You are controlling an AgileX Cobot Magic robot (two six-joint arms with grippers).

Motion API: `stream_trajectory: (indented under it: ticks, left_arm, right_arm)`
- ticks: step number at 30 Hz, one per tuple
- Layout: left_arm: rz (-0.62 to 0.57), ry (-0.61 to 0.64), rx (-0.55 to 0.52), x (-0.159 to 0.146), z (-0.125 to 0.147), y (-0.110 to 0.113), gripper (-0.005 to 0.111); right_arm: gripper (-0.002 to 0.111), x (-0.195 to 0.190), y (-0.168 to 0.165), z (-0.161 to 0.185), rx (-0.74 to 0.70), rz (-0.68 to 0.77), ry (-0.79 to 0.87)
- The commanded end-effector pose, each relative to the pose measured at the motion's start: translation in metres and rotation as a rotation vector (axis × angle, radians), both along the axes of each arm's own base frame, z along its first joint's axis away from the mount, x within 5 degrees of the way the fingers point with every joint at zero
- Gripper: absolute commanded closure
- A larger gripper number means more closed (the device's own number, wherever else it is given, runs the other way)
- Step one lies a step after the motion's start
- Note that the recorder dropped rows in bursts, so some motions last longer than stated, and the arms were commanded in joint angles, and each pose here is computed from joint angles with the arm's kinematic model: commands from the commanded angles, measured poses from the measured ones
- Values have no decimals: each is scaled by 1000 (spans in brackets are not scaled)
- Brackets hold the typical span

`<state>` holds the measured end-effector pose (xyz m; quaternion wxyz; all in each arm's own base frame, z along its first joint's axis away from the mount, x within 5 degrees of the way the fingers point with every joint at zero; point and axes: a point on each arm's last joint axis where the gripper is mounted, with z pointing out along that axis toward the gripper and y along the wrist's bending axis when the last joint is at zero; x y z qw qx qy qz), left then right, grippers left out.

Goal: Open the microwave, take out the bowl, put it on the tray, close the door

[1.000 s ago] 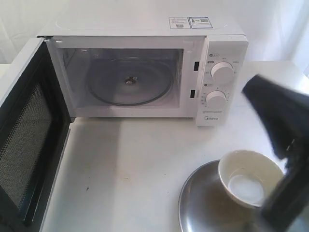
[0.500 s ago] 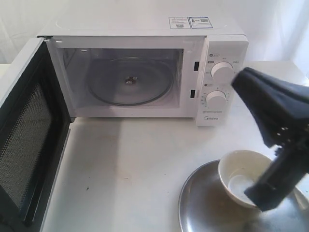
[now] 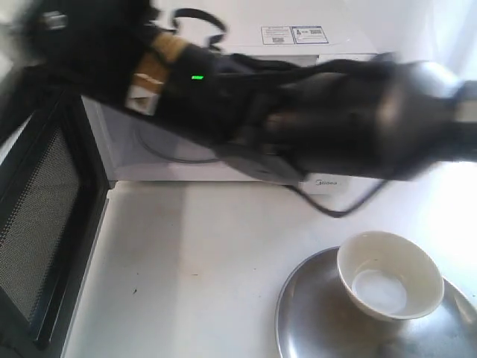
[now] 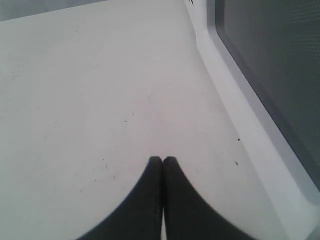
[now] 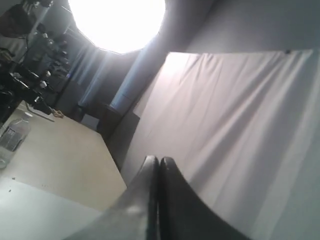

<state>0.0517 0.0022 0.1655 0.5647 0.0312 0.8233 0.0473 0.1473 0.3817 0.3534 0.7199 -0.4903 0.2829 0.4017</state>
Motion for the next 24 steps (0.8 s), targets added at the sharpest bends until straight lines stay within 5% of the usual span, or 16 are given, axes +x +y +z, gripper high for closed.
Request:
stream_trajectory:
  ticks: [1, 5, 11, 16, 24]
  left_arm:
    - [-2, -3, -4, 0, 1, 0, 107]
    - [-2, -3, -4, 0, 1, 0, 107]
    - [-2, -3, -4, 0, 1, 0, 107]
    - [-2, -3, -4, 0, 1, 0, 107]
    - [-2, -3, -4, 0, 1, 0, 107]
  right_arm:
    - [108, -13, 75, -1, -28, -36, -120]
    - [108, -13, 122, -18, -180, -143, -209]
    - [108, 3, 148, -31, -268, -230, -250]
    - [108, 15, 142, -47, -613, -375, -666]
    - [108, 29, 109, -11, -889, -560, -970]
